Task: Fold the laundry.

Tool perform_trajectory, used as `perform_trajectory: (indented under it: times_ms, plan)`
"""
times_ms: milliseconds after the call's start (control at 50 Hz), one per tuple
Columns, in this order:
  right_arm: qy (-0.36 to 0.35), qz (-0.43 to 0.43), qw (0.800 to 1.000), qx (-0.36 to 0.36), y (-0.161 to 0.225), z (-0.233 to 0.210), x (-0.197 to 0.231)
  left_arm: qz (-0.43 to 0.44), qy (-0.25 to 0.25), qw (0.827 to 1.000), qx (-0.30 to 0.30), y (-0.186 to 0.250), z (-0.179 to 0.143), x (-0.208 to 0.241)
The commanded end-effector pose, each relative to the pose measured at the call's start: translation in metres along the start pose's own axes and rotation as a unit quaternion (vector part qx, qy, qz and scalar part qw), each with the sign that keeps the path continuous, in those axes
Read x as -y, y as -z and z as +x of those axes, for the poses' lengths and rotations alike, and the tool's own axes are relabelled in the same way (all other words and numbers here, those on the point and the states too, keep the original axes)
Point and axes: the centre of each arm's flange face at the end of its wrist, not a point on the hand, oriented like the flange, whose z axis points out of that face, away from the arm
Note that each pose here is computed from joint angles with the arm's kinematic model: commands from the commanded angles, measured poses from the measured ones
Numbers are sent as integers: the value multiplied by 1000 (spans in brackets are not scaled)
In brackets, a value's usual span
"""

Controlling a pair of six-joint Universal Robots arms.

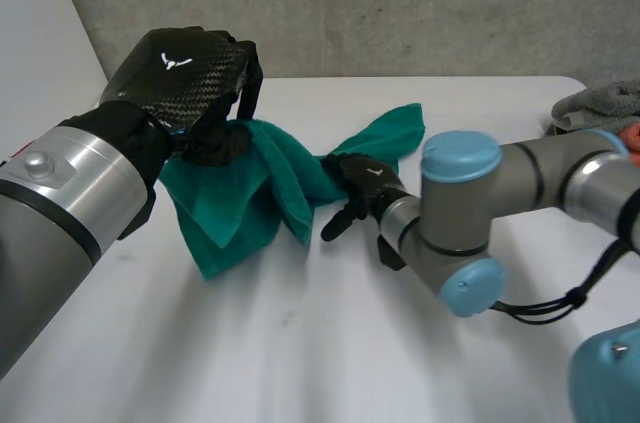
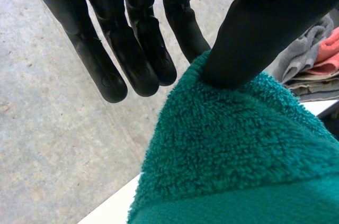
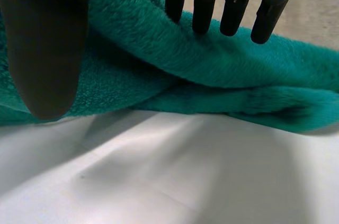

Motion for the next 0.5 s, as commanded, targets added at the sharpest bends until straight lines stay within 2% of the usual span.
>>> perform_trajectory:
  times_ms: [20, 120, 200, 260, 280, 320, 340, 420, 500]
  plan:
    - [-24, -1, 998, 55, -9, -35, -18, 3, 15, 1000, -2, 3, 6, 5]
    - [-49, -5, 996, 74, -8, -43, -22, 8, 20, 1000, 5, 2, 3, 7]
    - [-42, -13, 998, 43, -1, -29, -11, 10, 27, 999, 29, -1, -8, 8]
    - [21, 23, 999, -9, 17, -6, 40, 12, 32, 998, 56, -2, -23, 8]
    - [72, 47, 996, -33, 27, 8, 68, 9, 34, 997, 67, -2, -30, 6]
    - [133, 73, 987, -49, 40, 15, 99, 4, 35, 996, 80, -3, -39, 1]
    - [185, 90, 977, -55, 51, 18, 119, -3, 36, 996, 85, -5, -45, -4]
    - [278, 121, 952, -35, 74, 0, 157, -40, 45, 996, 67, -5, -45, -28]
    - [322, 91, 942, 8, 81, -16, 152, -99, 59, 993, 27, -8, -26, -68]
